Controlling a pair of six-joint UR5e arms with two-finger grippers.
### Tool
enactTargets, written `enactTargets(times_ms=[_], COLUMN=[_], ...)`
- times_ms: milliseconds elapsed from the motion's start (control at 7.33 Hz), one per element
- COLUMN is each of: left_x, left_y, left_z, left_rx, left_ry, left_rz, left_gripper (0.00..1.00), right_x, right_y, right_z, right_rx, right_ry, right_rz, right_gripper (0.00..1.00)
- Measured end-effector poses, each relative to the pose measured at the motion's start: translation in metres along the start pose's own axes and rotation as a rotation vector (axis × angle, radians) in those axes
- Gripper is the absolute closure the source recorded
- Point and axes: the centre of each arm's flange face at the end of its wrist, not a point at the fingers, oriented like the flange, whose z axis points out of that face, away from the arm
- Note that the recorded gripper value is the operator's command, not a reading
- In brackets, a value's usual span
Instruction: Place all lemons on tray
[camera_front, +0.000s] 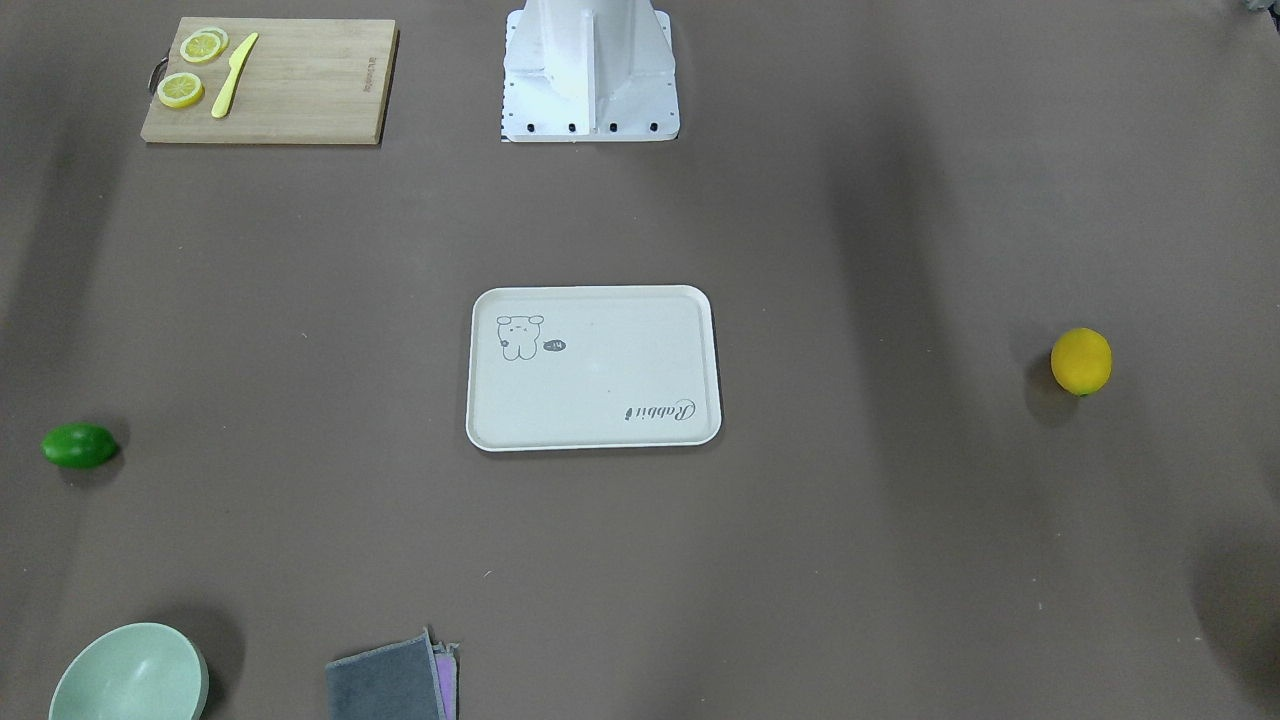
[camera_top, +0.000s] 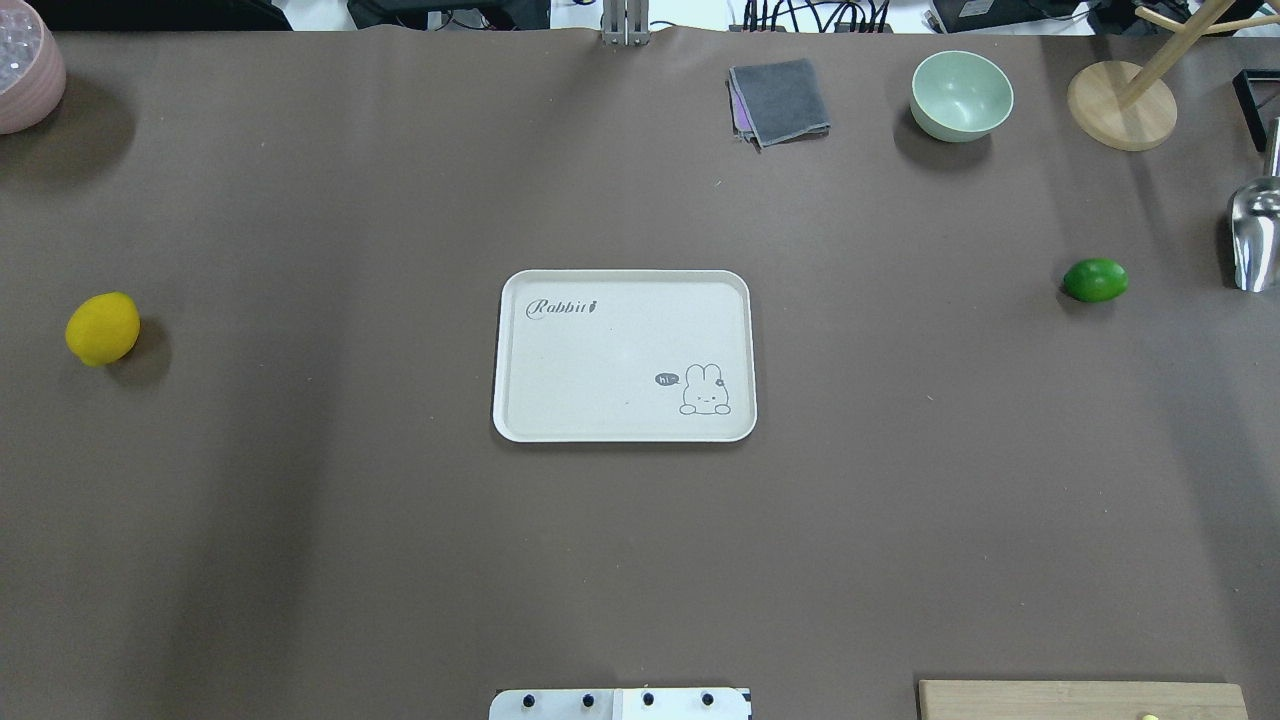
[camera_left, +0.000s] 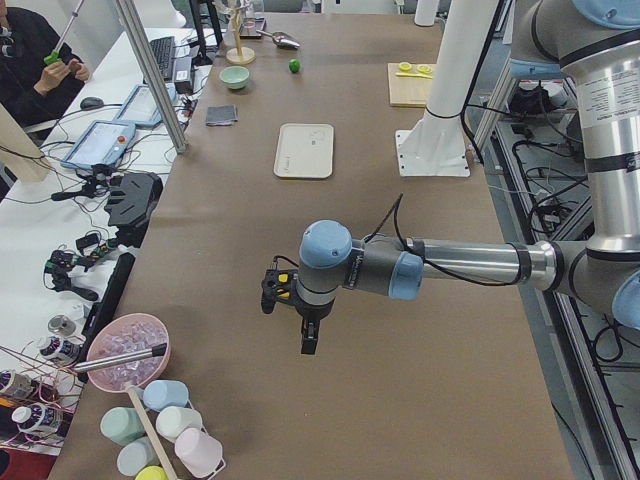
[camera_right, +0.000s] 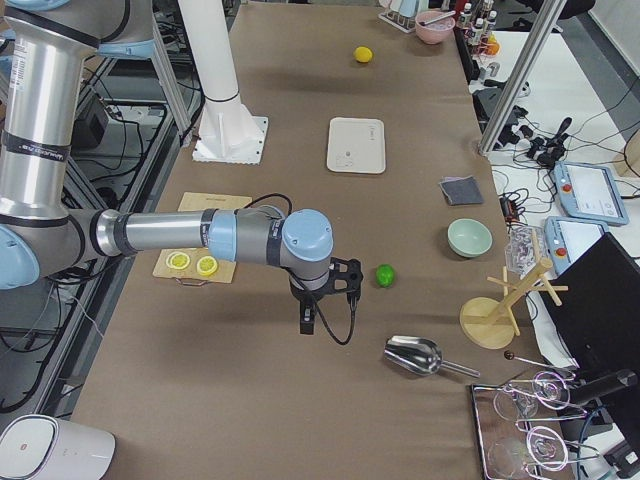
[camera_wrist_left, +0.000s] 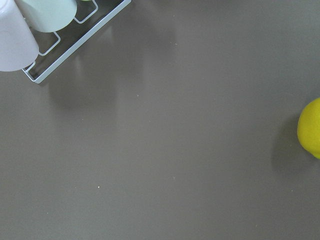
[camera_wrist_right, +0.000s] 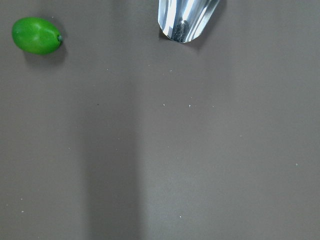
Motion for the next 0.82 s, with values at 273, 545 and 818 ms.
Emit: enactTargets(times_ms=[273, 545, 818], left_x=[0.0009, 0.0036, 0.0083], left_y=[-0.0007, -0.0049, -0.0090], left_z=[-0.0008, -0.0024, -0.0061], left_rx=[0.003, 0.009, 0.020], left_ry=[0.000, 0.003, 0.009], left_rz=[0.003, 0.006, 0.015], left_gripper=[0.02, 0.02, 0.02], right_x=[-0.0019, -0.0015, -0.0022], right_y=[0.0003, 0.0019, 0.0017], right_z=[-0.0010, -0.0004, -0.0015], right_rx=[0.003, 0.003, 0.005], right_ry=[-0.010, -0.017, -0.021], right_rz=[-0.003, -0.007, -0.009], right_gripper=[0.00, 0.00, 0.00])
